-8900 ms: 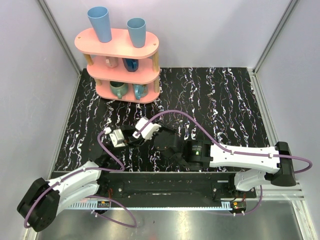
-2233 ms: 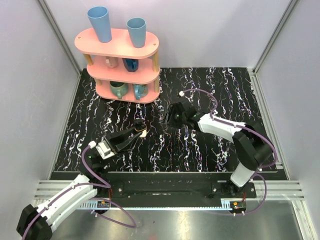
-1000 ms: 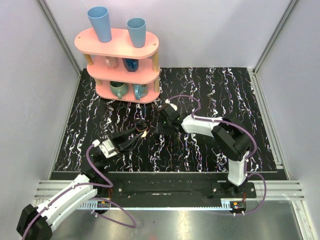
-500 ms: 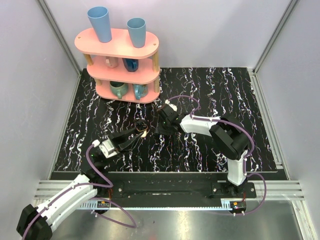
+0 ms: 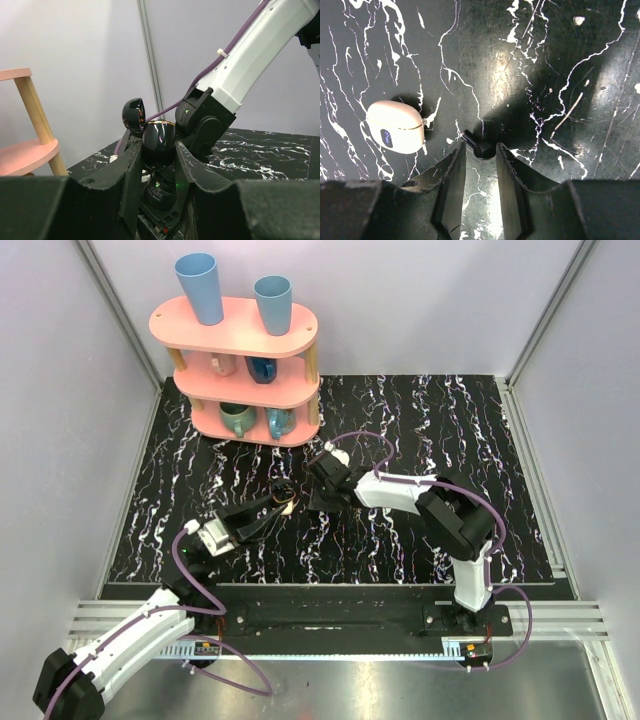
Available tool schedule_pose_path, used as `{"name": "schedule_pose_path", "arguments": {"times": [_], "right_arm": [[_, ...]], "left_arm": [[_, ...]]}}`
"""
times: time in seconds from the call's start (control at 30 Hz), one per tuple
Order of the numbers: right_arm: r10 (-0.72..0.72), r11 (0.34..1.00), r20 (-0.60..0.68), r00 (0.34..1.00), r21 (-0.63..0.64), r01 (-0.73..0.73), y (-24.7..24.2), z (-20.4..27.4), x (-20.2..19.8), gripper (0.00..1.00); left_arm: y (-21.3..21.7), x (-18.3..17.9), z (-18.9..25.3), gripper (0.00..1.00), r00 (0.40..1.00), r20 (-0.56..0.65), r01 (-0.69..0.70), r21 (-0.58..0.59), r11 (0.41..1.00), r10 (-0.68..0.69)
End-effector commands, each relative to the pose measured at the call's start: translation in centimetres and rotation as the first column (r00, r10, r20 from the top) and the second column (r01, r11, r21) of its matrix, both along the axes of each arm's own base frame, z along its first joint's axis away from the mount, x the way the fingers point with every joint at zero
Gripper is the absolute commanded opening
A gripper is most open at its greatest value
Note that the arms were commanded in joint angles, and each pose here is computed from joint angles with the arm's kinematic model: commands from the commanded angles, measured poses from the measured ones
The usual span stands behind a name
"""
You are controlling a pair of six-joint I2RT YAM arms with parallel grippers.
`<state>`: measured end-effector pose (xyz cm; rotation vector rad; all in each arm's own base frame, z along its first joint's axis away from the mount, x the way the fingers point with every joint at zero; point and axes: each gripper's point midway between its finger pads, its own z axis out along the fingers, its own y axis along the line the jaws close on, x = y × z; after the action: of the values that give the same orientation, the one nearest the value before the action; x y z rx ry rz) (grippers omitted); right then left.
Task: Insert the wireless bluetooth earbuds into the charging case
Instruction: Pick up the earbud from the center of the board.
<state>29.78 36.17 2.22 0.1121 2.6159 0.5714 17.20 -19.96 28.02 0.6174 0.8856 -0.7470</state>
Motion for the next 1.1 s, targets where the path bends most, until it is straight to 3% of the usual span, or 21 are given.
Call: {"name": "schedule_pose_path", "arguments": {"times": [0.0, 0.23, 0.43, 0.5, 0.63, 1.07], "right_arm": [[-0.004, 1.0, 0.026, 1.0, -0.028, 0.005, 0.4, 0.2, 0.6, 0.38], [-0.02, 0.999, 0.023, 1.0, -0.046, 0.022, 0.2, -0.1, 0.7, 0.34], [-0.019, 0.998, 0.026, 0.999, -0.051, 0.021, 0.1, 0.0, 0.8, 0.24], [-0.018, 0.999, 0.031, 0.999, -0.047, 0.02, 0.2, 0.3, 0.8, 0.16], [-0.013, 0.999, 0.053, 0.999, -0.038, 0.015, 0.2, 1.4, 1.1, 0.13], [-0.001, 1.0, 0.109, 0.994, 0.001, 0.001, -0.1, 4.9, 1.0, 0.12]], "left_arm": [[0.4, -0.2, 1.4, 0.0, 0.999, 0.041, -0.012, -0.039, 0.999, 0.013], [0.5, -0.2, 1.4, 0.0, 0.999, 0.04, -0.016, -0.04, 0.999, 0.018], [0.5, -0.1, 1.4, 0.0, 0.999, 0.04, -0.018, -0.037, 0.999, 0.019], [0.4, -0.1, 1.3, 0.0, 0.999, 0.039, -0.016, -0.034, 0.999, 0.017], [0.5, -0.1, 1.3, 0.0, 0.999, 0.038, -0.02, -0.031, 0.999, 0.021], [0.3, 0.2, 1.2, 0.0, 0.999, 0.033, -0.026, -0.012, 1.0, 0.027]]}}
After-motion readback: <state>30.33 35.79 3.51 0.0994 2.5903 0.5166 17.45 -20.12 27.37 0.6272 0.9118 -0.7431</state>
